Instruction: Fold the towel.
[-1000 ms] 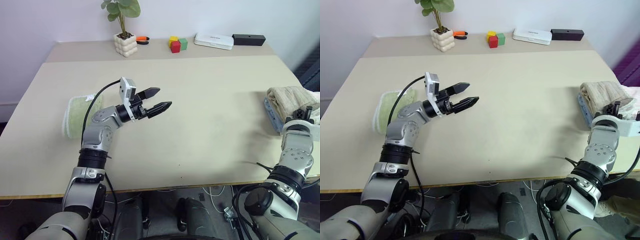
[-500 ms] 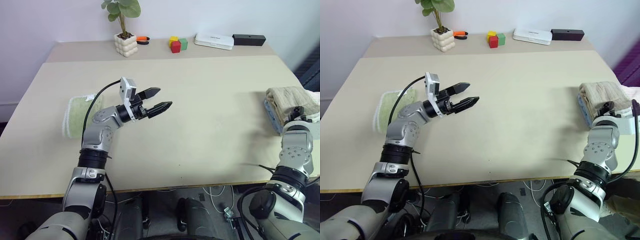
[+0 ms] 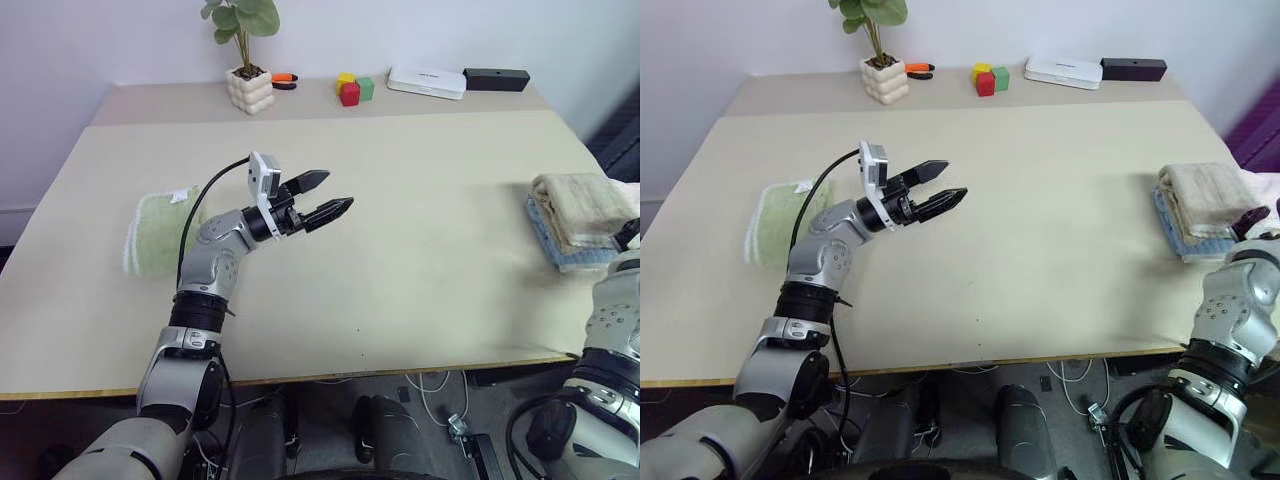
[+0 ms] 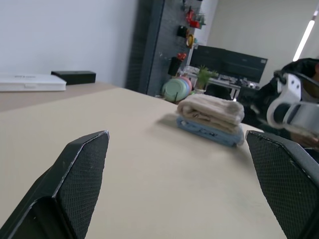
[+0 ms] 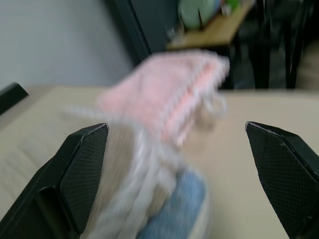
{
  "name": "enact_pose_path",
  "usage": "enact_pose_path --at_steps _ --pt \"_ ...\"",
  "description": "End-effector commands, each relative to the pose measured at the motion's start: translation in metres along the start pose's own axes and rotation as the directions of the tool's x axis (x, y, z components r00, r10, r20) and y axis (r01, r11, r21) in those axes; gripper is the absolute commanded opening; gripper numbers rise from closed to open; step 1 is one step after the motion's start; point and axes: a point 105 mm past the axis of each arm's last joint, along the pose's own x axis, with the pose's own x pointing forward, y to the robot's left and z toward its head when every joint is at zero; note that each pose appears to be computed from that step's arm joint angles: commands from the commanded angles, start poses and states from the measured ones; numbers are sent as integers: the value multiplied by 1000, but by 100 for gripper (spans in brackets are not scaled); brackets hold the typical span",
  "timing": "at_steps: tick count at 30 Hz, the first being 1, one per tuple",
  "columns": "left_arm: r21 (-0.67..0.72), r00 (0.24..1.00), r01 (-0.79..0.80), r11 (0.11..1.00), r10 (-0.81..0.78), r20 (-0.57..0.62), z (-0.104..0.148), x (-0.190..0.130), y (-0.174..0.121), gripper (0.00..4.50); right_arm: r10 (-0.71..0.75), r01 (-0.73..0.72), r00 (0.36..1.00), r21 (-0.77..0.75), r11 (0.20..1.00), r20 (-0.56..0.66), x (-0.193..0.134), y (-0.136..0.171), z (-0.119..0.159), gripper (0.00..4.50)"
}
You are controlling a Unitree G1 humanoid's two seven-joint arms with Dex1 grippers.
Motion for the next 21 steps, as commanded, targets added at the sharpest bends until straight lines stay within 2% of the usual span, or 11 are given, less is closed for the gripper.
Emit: enact_pose_path --at_steps 1,3,4,5,7,10,14,16,18,20,21 --pt "47 999 11 999 -12 33 12 3 0 450 221 -211 967 -88 974 129 -8 50 37 447" --pt "52 999 6 999 -8 36 11 5 -1 450 367 -349 921 -143 926 127 -16 79 40 447" --pt "57 999 -4 998 2 34 11 3 1 450 475 -458 873 -148 876 108 -25 100 38 447" --pt "68 999 -15 998 13 29 12 -4 4 450 601 -584 795 -159 796 82 -41 126 34 447" --pt "83 999 -31 996 30 18 13 -15 9 450 766 -757 643 -145 637 9 -67 156 23 447" --pt "112 999 -50 992 50 1 16 -29 13 450 900 -894 428 -184 408 -82 -100 178 12 447" --pt "100 999 -45 994 47 -15 20 -50 6 450 965 -984 60 -176 14 -256 -152 184 -10 447" --pt "51 999 20 999 -18 -32 19 -63 -11 450 943 -973 -128 -146 -179 -307 -184 186 -15 447" --pt "57 992 60 997 -53 -113 6 -80 -27 450 890 -919 -311 -133 -371 -332 -221 189 -18 447" --pt "61 987 60 996 -50 -155 1 -89 -34 450 842 -877 -409 -104 -469 -352 -238 185 -22 447" --pt "68 986 47 997 -36 -161 2 -92 -36 450 826 -864 -431 -99 -494 -362 -240 183 -23 447"
